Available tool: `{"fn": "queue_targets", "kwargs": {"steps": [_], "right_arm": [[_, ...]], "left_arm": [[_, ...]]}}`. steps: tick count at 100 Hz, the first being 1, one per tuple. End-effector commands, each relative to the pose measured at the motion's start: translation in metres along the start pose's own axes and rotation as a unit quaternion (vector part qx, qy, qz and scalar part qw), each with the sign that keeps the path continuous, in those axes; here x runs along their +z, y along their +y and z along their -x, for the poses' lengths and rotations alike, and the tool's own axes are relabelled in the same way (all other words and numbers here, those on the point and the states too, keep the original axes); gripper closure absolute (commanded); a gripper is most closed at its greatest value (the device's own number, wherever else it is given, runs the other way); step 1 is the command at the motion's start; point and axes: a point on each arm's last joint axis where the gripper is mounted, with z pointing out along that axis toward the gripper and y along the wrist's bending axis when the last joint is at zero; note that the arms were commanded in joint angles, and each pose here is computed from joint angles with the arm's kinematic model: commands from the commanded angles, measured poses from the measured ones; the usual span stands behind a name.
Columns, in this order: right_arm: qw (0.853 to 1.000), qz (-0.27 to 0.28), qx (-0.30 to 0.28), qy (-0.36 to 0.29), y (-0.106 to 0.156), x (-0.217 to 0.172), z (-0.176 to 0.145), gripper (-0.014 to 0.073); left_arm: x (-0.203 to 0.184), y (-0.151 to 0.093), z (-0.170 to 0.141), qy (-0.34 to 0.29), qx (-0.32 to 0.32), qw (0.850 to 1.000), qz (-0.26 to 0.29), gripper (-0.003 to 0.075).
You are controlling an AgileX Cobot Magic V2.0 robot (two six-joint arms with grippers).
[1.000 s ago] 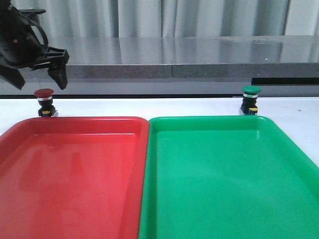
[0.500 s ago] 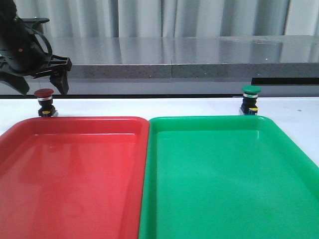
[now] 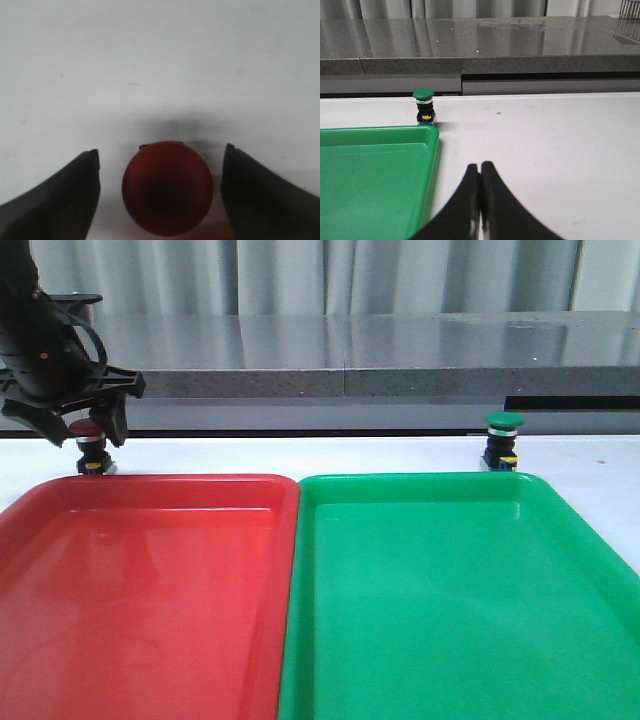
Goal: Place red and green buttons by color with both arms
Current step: 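Move the left gripper down over the red-capped button and close it, then lift the red-capped button with the left gripper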
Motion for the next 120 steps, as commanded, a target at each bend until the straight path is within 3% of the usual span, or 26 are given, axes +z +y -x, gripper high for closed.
{"fn": "queue_targets", "kwargs": {"steps": [1,19,33,54,80,98,120], "right_arm": [[0.998,0.004,-0.003,-0.055,0.001,-0.003,0.013,0.0662],[0.998,0.004,-0.003,-0.055,0.001,-0.003,0.013,0.0662],[0.998,0.004,-0.003,-0.055,0.001,-0.003,0.013,0.0662],[0.998,0.004,-0.003,-0.055,0.001,-0.003,0.013,0.0662],[0.998,0.004,-0.003,-0.055,0.001,-0.003,0.013,0.0662],[0.998,0.004,-0.003,-0.055,0.001,-0.003,0.013,0.0662],[0.998,0.004,-0.003,-0.055,0.001,-0.003,0.013,0.0662]], "left_arm": [[-0.031,-0.005,0.022,-0.062,0.002,0.998,-0.008,0.0376],[-0.033,-0.005,0.024,-0.059,0.002,0.998,-0.008,0.0557],[-0.042,-0.006,0.030,-0.056,0.003,0.998,-0.008,0.0613],[-0.083,-0.009,0.047,-0.080,0.004,0.997,-0.012,0.0617],[-0.143,-0.011,0.045,-0.100,-0.012,0.995,-0.021,0.0617],[-0.170,-0.012,0.021,-0.121,-0.036,0.992,-0.031,0.0617],[-0.176,-0.040,-0.033,-0.137,-0.034,0.988,-0.069,0.0617]]}}
